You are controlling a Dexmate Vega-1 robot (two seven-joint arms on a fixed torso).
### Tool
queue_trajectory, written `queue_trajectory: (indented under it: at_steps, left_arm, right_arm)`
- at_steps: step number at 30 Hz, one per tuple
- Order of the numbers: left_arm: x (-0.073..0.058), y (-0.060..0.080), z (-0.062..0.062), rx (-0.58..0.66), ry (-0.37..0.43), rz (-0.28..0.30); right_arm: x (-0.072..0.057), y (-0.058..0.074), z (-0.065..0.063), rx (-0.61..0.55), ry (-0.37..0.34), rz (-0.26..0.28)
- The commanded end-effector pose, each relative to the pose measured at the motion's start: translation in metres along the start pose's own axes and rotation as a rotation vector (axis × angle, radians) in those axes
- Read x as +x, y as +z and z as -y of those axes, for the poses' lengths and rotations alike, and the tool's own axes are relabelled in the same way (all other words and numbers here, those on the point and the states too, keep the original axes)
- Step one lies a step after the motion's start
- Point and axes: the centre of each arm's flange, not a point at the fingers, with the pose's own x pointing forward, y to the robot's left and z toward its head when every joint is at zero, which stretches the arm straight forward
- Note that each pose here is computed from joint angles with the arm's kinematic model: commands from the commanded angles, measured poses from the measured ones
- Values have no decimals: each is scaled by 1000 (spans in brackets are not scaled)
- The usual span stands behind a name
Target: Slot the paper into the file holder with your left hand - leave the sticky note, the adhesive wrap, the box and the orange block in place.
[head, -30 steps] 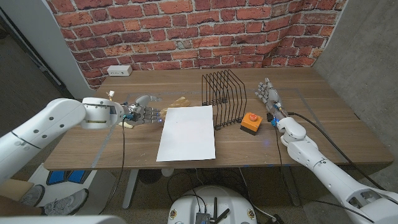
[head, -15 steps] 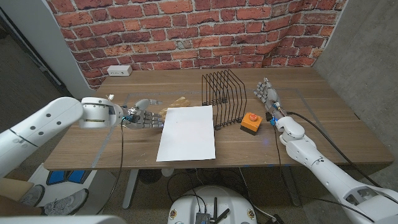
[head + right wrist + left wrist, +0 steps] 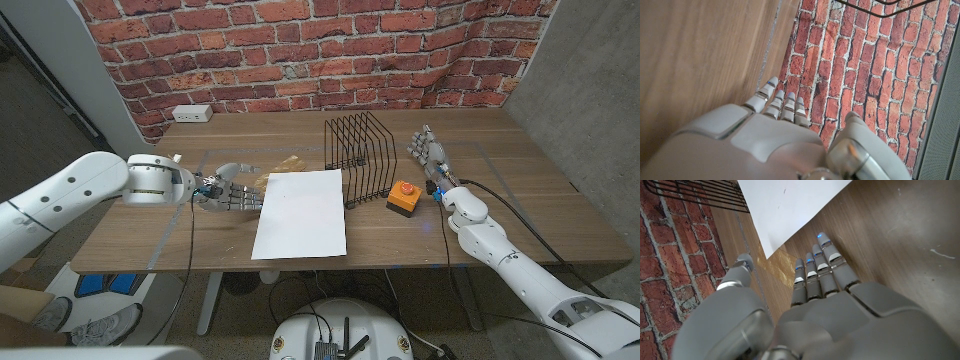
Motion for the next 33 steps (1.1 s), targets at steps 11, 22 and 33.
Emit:
queue_trajectory:
  at_steps: [11,22,33]
  left_arm:
    - [4,-25,-7,-61,-28,-69]
    - [9,-33,-4,-101,-92,-76]
    - [14,-37,-2,-115,-123,-87]
  right_arm:
    - [2,-5,-3,6,-3,-6]
    - [1,-5,-4,8,-5,-6]
    - [-4,-7,-5,11,-13,-9]
